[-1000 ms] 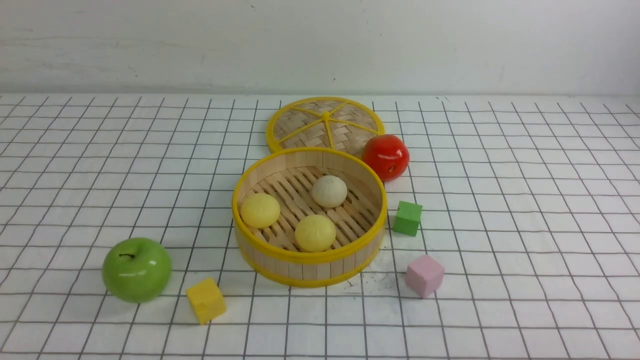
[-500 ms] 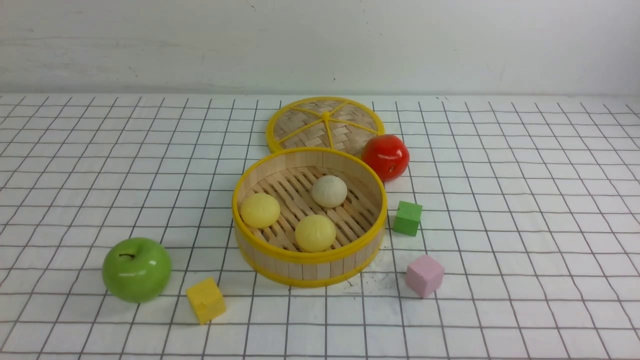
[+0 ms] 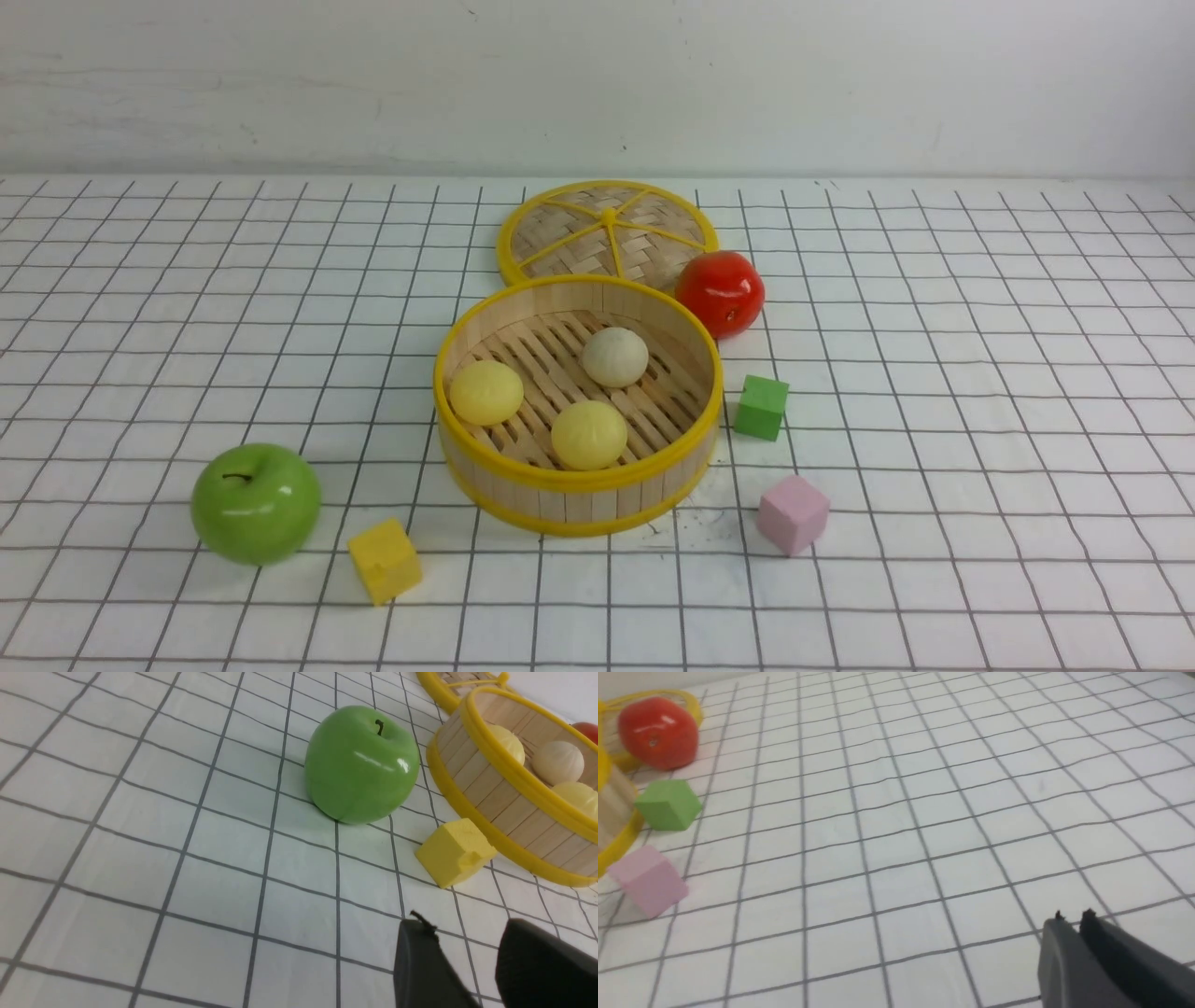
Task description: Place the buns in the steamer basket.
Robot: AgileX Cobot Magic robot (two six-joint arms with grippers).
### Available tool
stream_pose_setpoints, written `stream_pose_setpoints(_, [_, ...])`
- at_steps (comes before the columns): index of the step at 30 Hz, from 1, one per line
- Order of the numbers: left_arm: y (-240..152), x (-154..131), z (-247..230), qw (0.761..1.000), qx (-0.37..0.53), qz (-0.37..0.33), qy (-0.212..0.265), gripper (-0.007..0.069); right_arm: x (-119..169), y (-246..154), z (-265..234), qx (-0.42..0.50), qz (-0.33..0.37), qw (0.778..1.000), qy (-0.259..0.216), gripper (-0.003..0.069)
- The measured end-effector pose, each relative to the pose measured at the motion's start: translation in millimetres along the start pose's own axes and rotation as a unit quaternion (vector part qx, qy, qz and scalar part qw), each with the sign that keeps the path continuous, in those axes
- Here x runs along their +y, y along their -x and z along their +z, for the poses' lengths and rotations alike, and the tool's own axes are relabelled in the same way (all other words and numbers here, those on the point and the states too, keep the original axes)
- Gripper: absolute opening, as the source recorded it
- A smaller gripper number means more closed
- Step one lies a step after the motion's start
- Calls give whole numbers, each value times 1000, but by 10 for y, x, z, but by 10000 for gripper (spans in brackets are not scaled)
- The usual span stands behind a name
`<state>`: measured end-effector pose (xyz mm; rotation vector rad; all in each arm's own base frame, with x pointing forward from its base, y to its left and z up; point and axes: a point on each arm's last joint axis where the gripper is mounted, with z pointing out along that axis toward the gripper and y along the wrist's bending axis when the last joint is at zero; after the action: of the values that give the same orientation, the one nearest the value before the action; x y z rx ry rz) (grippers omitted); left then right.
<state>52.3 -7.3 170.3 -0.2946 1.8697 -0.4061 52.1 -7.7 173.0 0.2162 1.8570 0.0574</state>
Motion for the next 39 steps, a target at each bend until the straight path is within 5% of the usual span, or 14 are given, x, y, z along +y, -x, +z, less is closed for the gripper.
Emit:
stream_pose_setpoints(5, [0, 0, 0, 1000, 0, 0, 0, 238, 42, -5, 2, 5, -31, 999, 43, 55])
stream_pose_setpoints(21, [0, 0, 0, 1000, 0, 0, 0, 238, -19, -4, -6, 0, 4, 999, -37, 82])
stream_pose_setpoints(39, [0, 0, 0, 1000, 0, 0, 0, 238, -14, -4, -6, -1, 6, 999, -39, 99])
